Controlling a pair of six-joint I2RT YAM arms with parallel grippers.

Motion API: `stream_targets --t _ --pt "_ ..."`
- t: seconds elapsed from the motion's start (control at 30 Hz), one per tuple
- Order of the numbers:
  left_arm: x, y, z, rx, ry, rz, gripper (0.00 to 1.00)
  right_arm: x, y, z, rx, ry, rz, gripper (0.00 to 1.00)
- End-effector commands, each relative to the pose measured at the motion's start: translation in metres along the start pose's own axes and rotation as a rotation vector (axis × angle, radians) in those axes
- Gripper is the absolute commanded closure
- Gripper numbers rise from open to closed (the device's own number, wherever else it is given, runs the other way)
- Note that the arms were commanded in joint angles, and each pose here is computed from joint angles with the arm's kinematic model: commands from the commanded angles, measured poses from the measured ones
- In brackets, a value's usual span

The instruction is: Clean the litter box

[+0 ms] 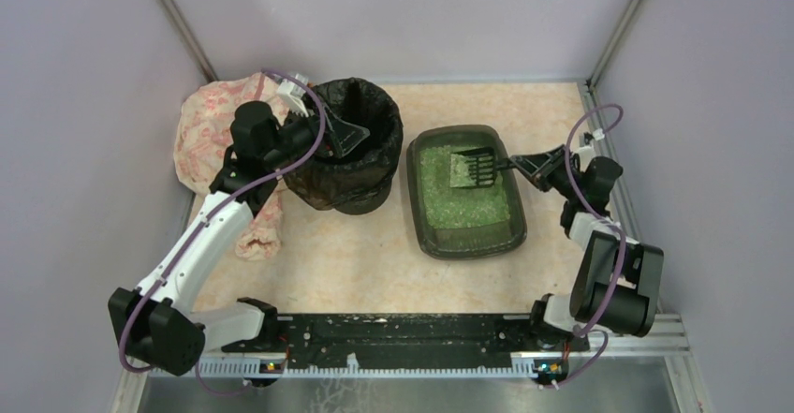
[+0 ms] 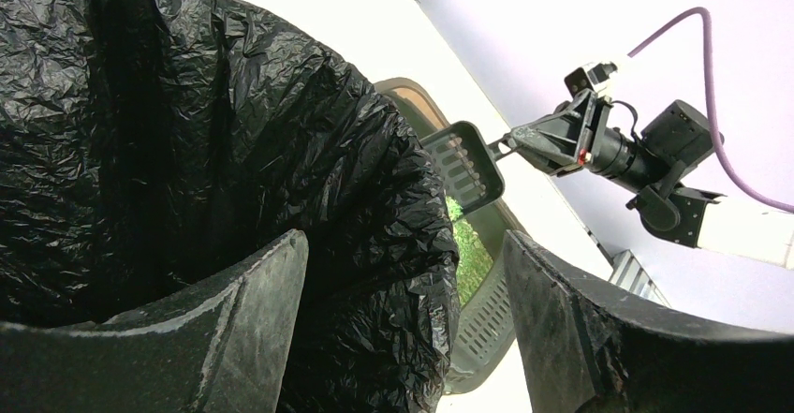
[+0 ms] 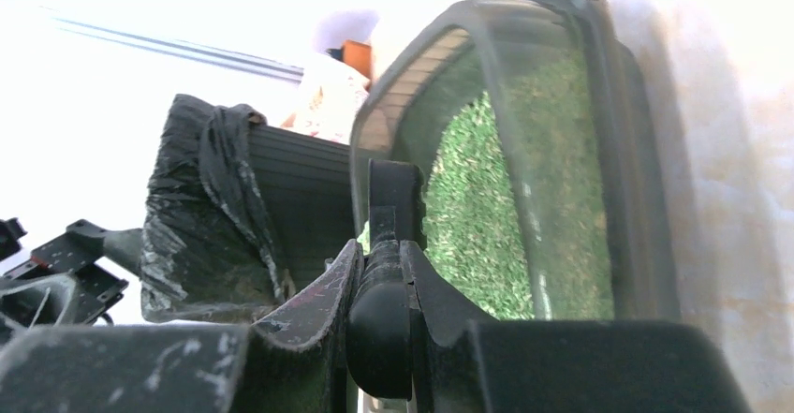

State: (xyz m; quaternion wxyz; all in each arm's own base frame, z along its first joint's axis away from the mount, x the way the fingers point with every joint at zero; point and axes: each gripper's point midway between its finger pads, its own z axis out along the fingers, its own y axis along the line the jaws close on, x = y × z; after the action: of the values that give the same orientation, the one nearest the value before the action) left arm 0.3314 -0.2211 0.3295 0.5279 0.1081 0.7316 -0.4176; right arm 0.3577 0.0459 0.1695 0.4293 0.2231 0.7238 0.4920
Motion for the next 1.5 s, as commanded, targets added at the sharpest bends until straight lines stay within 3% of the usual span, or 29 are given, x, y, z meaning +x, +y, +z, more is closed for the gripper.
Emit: stream_targets --t 0.0,0.1,0.27,0.43,0.6,0.77,1.0,1.17,1.33,1.47 --pt "-0.006 -0.001 0.0 0.015 -0.014 0.013 0.18 -0.011 0.041 -0.003 -0.168 -0.043 -0.072 1.0" --pt "-0.005 -0.001 0.001 0.018 -0.011 0.011 0.18 0.0 0.05 0.001 -0.212 -0.002 -0.077 1.0" --pt "-0.005 0.0 0.001 0.012 -0.013 0.011 0.18 -0.021 0.039 -0.011 -0.151 -0.094 -0.097 1.0" --pt "-0.003 0.0 0.002 0.016 -0.007 0.008 0.18 0.001 0.046 -0.005 -0.19 -0.006 -0.115 1.0" --pt "-0.003 0.001 0.002 0.013 -0.006 0.006 0.18 -0.019 0.027 -0.017 -0.096 -0.155 -0.078 1.0" --pt "-0.001 -0.001 0.003 0.025 0.0 0.0 0.18 0.008 0.037 -0.006 -0.152 -0.024 -0.085 1.0" --pt "-0.002 0.0 0.003 0.019 -0.005 0.0 0.19 -0.01 0.018 -0.013 -0.049 -0.136 -0.049 1.0" --pt "0.0 0.0 0.004 0.026 0.004 -0.003 0.19 0.014 0.031 -0.004 -0.122 -0.041 0.013 1.0" --pt "-0.001 0.0 0.003 0.021 0.0 -0.002 0.19 -0.015 0.006 -0.017 0.001 -0.136 0.062 1.0" --pt "-0.002 -0.001 0.003 0.024 -0.001 -0.001 0.19 0.005 0.011 -0.007 -0.039 -0.076 0.088 1.0"
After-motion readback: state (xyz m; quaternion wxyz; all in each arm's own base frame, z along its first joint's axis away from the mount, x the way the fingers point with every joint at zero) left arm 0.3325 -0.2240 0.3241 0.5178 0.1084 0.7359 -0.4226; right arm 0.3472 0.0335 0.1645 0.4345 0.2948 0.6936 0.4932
